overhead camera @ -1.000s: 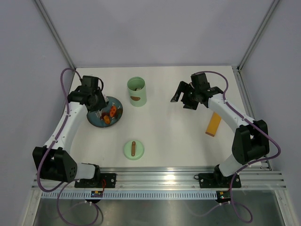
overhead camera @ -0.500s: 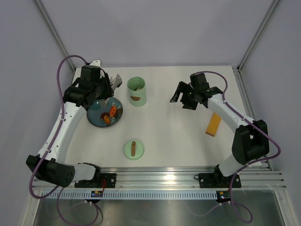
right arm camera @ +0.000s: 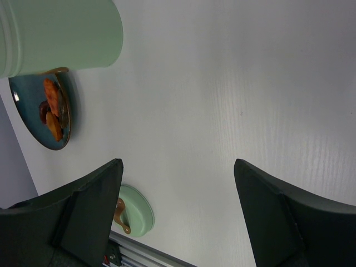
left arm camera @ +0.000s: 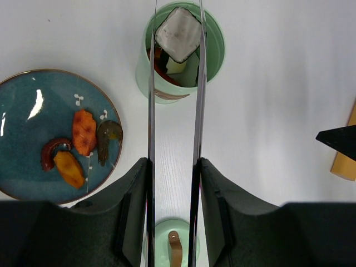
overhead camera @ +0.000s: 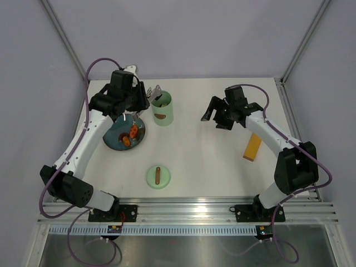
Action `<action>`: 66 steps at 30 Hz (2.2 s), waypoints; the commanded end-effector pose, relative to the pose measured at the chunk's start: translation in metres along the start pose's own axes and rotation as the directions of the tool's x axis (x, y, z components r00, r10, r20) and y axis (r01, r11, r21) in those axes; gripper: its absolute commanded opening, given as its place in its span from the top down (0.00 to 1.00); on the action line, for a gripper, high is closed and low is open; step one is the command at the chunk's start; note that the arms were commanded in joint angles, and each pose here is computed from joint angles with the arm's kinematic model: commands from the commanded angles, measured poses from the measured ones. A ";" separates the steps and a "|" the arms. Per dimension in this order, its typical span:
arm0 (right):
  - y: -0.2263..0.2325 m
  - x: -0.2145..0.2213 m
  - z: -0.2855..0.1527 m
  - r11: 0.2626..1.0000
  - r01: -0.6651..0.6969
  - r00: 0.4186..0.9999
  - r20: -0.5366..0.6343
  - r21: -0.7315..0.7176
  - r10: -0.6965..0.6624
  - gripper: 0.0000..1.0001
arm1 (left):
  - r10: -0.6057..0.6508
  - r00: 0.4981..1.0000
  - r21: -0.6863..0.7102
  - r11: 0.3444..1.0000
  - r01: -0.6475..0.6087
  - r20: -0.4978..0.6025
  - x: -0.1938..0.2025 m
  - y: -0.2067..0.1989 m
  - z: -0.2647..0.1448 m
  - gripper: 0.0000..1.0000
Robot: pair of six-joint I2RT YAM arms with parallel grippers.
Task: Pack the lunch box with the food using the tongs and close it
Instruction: Place the fake food in the packing box, then pick up the fake food from the plate.
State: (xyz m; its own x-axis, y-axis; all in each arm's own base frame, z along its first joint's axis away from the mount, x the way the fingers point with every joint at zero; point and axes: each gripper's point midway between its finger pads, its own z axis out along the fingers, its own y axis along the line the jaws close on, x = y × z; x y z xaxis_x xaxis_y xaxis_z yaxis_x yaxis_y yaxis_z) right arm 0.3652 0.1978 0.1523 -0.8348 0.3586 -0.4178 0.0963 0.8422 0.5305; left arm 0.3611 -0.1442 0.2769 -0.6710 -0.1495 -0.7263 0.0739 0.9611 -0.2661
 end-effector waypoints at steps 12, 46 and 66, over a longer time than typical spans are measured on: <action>0.011 -0.012 -0.017 1.000 0.026 0.998 0.064 -0.012 -0.025 0.11 | -0.007 0.999 0.074 0.997 0.003 0.049 -0.015 -0.022 0.014 0.53; 0.013 -0.013 -0.017 0.999 0.030 0.997 0.067 -0.021 -0.028 0.11 | 0.037 0.998 -0.173 0.984 -0.028 0.051 0.033 0.050 -0.061 0.80; 0.009 -0.009 -0.011 1.000 0.027 0.998 0.054 -0.016 -0.026 0.11 | -0.015 0.970 -0.259 0.965 -0.050 -0.243 0.109 0.096 -0.001 0.53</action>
State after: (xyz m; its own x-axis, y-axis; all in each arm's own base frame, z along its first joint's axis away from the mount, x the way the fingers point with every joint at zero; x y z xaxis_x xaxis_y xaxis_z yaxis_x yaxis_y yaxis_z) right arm 0.3662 0.1950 0.1556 -0.8248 0.3635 -0.4331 0.0979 0.8462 0.5238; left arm 0.2888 -0.0668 0.1742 -0.8402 -0.1111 -0.5308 -0.1027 0.9937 -0.0454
